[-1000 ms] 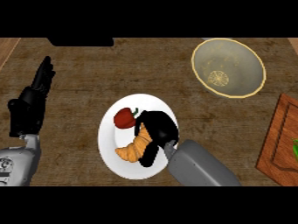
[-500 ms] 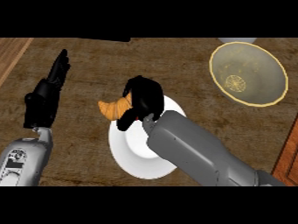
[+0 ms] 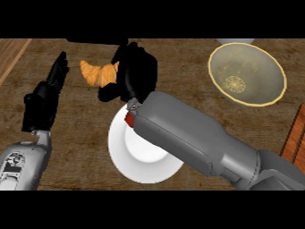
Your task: Pick the croissant from the plate and place it in the bowl
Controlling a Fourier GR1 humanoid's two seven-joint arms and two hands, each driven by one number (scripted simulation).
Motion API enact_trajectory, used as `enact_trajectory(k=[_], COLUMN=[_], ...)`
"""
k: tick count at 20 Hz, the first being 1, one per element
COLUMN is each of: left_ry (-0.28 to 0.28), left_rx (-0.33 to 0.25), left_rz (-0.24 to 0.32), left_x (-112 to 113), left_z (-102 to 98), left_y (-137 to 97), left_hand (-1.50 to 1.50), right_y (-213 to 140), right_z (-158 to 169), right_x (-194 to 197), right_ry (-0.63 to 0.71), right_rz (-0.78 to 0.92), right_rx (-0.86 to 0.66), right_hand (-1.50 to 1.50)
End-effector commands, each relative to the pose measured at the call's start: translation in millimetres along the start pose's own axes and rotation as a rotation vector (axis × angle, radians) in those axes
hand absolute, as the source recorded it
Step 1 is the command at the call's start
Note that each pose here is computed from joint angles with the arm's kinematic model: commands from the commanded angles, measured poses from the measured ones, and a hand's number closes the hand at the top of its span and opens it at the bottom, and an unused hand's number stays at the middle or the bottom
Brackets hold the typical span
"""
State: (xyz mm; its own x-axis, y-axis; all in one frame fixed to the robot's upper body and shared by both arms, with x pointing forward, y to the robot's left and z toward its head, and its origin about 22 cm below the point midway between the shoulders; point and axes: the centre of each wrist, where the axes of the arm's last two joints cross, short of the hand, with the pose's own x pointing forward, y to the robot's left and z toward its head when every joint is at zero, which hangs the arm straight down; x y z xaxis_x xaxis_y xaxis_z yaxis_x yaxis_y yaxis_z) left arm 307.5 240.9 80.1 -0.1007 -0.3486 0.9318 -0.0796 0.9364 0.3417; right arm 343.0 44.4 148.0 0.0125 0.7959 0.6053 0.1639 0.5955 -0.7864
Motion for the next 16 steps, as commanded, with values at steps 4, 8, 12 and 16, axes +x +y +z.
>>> enact_trajectory(k=[4,8,12,16], left_ry=[0.008,0.035,0.040,0.018], left_rx=[0.046,0.074,0.082,0.077], left_rz=[-0.007,0.001,-0.002,-0.004], left_x=[2,-5,-8,-13], left_z=[-1,7,14,24], left_y=[10,16,40,14], left_hand=[0.00,0.00,0.00,0.00], right_y=[-4,-14,-12,-44], right_z=[-22,-39,-53,-83], right_x=[7,-1,-41,-77], right_ry=[0.190,0.212,0.218,0.246], right_rz=[-0.058,-0.108,-0.137,-0.124], right_rx=[-0.206,-0.257,-0.350,-0.443], right_hand=[1.50,1.50,1.50,1.50])
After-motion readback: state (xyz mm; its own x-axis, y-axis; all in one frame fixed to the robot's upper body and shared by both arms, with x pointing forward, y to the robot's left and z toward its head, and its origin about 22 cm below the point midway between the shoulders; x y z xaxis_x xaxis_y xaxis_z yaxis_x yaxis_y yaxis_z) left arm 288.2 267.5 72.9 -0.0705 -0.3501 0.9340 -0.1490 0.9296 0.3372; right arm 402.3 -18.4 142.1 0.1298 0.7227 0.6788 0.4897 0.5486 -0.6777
